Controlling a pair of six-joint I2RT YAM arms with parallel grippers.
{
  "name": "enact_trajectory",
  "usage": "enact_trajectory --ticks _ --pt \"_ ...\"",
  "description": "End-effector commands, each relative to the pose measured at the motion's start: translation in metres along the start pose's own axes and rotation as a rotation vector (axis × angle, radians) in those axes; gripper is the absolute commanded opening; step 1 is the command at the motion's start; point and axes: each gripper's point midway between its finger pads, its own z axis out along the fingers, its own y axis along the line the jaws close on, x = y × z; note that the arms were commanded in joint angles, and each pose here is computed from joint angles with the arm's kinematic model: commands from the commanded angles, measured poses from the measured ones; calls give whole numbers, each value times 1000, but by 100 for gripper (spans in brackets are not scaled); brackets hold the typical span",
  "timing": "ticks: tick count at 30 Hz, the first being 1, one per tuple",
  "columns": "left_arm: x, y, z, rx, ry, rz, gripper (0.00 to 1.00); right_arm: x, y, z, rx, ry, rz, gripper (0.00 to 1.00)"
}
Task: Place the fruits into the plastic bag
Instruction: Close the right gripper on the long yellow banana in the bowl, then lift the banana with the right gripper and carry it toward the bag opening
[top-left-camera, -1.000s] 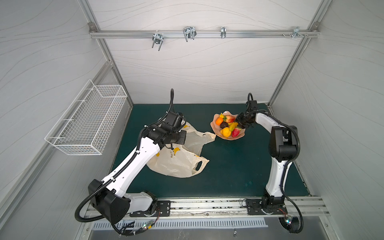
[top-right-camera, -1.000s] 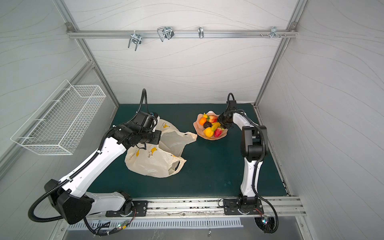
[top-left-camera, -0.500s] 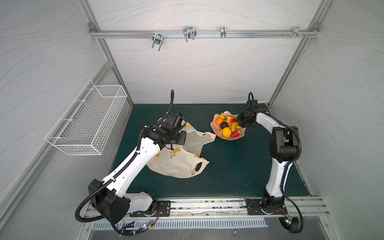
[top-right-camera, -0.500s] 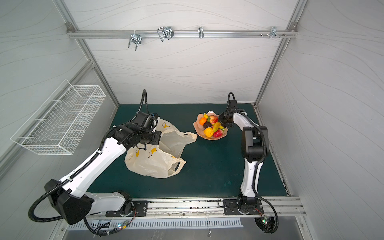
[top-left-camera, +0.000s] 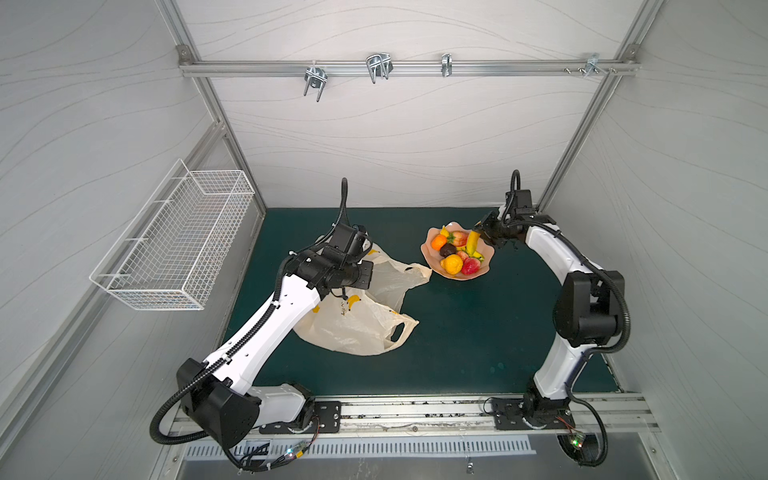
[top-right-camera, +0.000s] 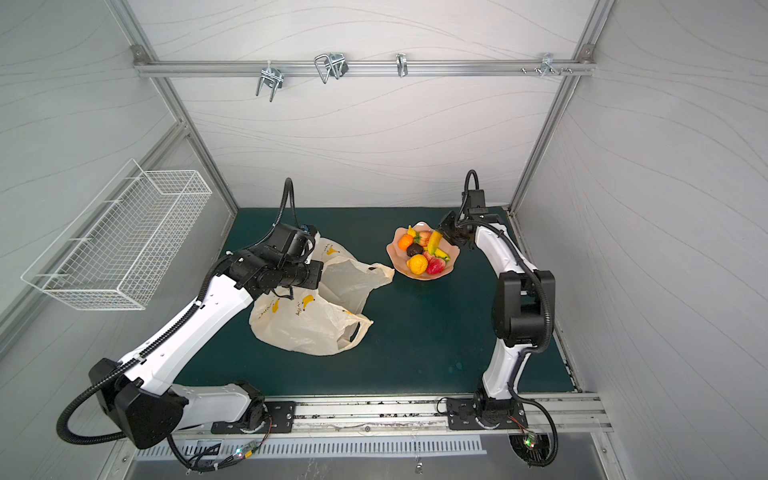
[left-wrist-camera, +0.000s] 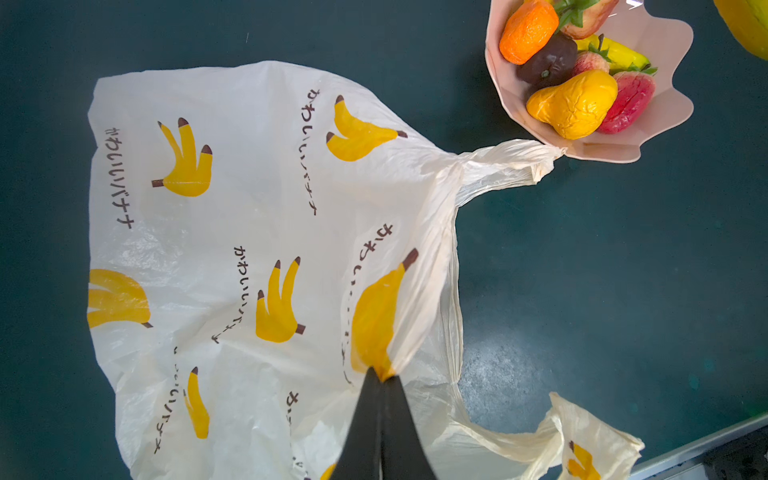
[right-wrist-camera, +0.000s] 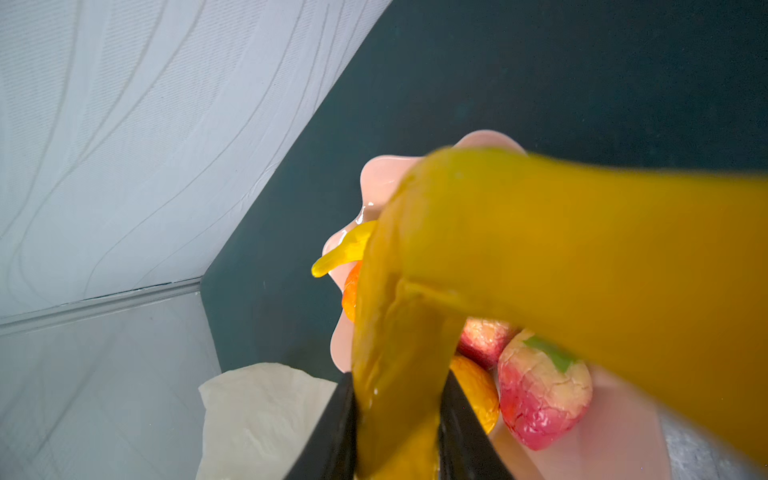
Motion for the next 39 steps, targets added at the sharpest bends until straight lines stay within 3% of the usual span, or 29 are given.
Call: enact_trajectory --ticks 1,7,13,25,29,39 --pt "-12 -4 -6 25 -44 -13 0 16 27 -20 -126 16 -49 18" --pt "-14 -4 -9 25 -51 -16 0 64 48 -59 -276 3 -301 17" --pt "-16 -5 -9 32 -50 -18 0 115 42 -93 -338 5 -485 16" --pt "-17 -9 -12 52 -45 -27 0 232 40 -128 -583 -23 -940 10" --pt "-15 -9 -12 53 -40 -30 0 260 47 -124 -642 7 -1011 8" --pt "-17 -13 -12 71 -35 -33 0 299 64 -71 -671 133 -1123 5"
